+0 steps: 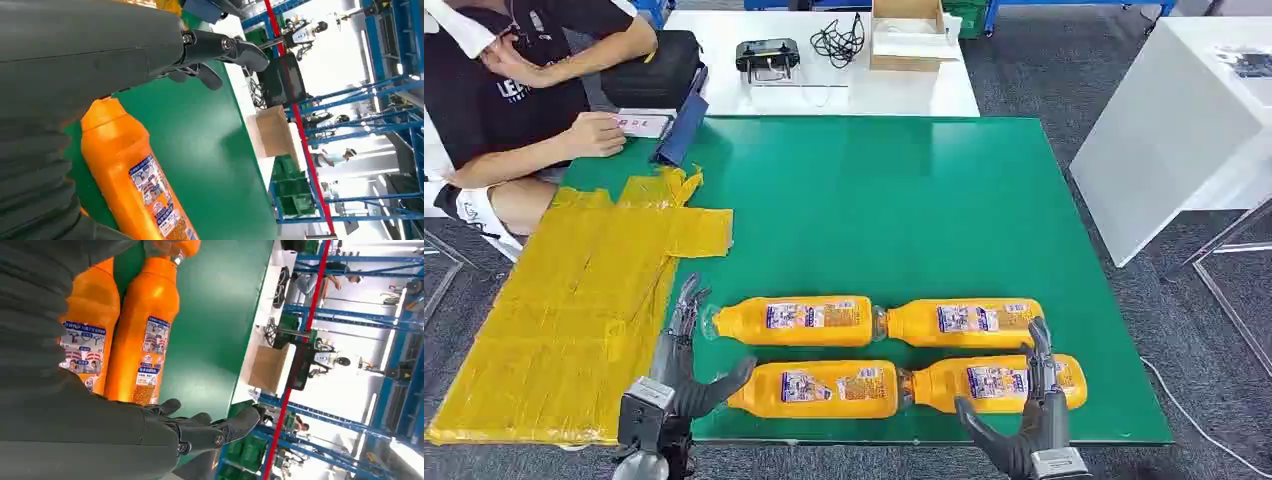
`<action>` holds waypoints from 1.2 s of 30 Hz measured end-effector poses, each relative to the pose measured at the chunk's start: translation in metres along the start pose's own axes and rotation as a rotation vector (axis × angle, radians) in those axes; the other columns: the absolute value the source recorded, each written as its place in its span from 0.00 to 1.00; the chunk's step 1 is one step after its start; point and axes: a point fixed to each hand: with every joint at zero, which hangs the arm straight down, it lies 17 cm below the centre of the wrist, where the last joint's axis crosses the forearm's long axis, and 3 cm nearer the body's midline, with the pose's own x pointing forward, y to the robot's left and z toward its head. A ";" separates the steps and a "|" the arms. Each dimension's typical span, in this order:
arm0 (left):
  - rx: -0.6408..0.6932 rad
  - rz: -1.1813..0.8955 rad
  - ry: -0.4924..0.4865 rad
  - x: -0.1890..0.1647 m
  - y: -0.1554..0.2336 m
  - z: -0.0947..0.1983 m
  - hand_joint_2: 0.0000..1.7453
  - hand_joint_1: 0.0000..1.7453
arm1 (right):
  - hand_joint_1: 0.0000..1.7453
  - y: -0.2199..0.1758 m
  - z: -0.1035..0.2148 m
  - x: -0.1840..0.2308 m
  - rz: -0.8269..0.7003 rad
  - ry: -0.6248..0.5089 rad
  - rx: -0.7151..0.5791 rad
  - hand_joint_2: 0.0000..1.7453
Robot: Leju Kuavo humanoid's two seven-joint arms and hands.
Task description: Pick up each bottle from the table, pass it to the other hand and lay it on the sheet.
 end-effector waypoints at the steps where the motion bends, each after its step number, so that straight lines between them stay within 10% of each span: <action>1: 0.000 0.000 0.000 0.000 0.000 0.000 0.00 0.00 | 0.00 0.000 0.000 0.000 0.000 0.000 0.000 0.00; 8: 0.000 0.000 0.000 0.000 0.000 0.000 0.00 0.00 | 0.00 0.000 0.000 0.000 0.000 0.000 0.000 0.00; 9: 0.000 0.000 0.000 0.000 0.000 0.000 0.00 0.00 | 0.00 0.000 0.000 0.000 0.000 0.000 0.000 1.00; 10: 0.000 0.000 0.000 0.000 0.000 0.000 1.00 0.00 | 0.00 0.000 0.000 0.000 0.000 0.000 0.000 1.00; 19: 0.000 0.000 0.000 0.000 0.000 0.000 1.00 0.00 | 0.00 0.000 0.000 0.000 0.000 0.000 0.000 1.00; 20: 0.000 0.000 0.000 0.000 0.000 0.000 1.00 0.62 | 0.07 0.000 0.000 0.000 0.000 0.000 0.000 1.00; 21: 0.000 0.000 0.000 0.000 0.000 0.000 1.00 1.00 | 0.52 0.000 0.000 0.000 0.000 0.000 0.000 1.00; 22: 0.000 0.000 0.000 0.000 0.000 0.000 1.00 1.00 | 0.86 0.000 0.000 0.000 0.000 0.000 0.000 1.00; 23: 0.000 0.000 0.000 0.000 0.000 0.000 1.00 1.00 | 0.91 0.000 0.000 0.000 0.000 0.000 0.000 1.00; 36: 0.000 0.000 0.000 0.000 0.000 0.000 1.00 1.00 | 1.00 0.000 0.000 0.000 0.000 0.000 0.000 1.00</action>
